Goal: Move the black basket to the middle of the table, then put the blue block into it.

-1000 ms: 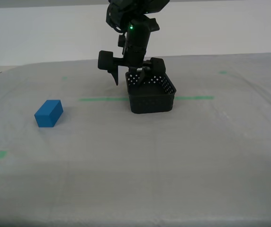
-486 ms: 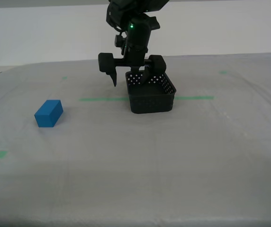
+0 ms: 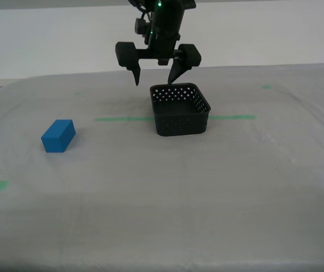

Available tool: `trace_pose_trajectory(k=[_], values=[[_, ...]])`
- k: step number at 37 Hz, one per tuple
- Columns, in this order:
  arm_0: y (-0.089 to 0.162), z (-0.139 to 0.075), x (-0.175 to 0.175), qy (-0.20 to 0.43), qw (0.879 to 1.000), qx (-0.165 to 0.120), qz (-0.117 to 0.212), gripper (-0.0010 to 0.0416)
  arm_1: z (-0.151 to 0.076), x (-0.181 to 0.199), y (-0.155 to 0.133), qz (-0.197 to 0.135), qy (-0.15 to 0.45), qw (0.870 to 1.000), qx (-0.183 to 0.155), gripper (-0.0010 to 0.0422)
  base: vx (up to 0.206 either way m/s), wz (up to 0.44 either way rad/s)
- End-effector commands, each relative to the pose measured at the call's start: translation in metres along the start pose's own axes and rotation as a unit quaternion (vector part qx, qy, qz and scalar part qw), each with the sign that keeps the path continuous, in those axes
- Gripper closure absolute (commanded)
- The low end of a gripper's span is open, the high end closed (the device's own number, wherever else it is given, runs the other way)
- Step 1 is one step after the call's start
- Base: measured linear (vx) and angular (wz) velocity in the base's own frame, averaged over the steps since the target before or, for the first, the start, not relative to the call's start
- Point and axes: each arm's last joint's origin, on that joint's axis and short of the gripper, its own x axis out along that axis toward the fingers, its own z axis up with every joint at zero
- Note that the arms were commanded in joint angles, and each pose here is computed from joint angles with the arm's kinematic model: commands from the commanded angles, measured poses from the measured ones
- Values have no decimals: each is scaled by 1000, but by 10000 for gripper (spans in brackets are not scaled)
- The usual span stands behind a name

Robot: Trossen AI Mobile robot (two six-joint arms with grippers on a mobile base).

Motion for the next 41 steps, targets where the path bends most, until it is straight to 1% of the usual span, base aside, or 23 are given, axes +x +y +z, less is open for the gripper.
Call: trace_pose_trajectory(k=[1,7,13,18,23,28,35,38,41], values=[[1,4,-15,-16,1000,-2,-4,6,1,0,0,0,-3,1000,1,412,0,0],[1,9,-46,-40,999,-8,-25,6,1,0,0,0,-3,1000,1,412,0,0],[-3,12,-80,-66,995,-27,-66,6,1,0,0,0,-3,1000,1,412,0,0],[-10,15,-104,-80,993,-29,-78,6,1,0,0,0,-3,1000,1,412,0,0],[-20,18,-124,-89,992,-24,-85,5,1,0,0,0,-3,1000,1,412,0,0],[-32,18,-138,-82,992,-17,-94,5,1,0,0,0,-3,1000,1,412,0,0],[-45,16,-152,-74,988,-12,-138,5,1,0,0,0,-3,1000,1,412,0,0],[-49,15,-156,-74,986,-9,-149,5,1,0,0,0,-3,1000,1,412,0,0],[-53,15,-158,-72,986,-6,-153,5,1,0,0,0,-3,1000,1,412,0,0]])
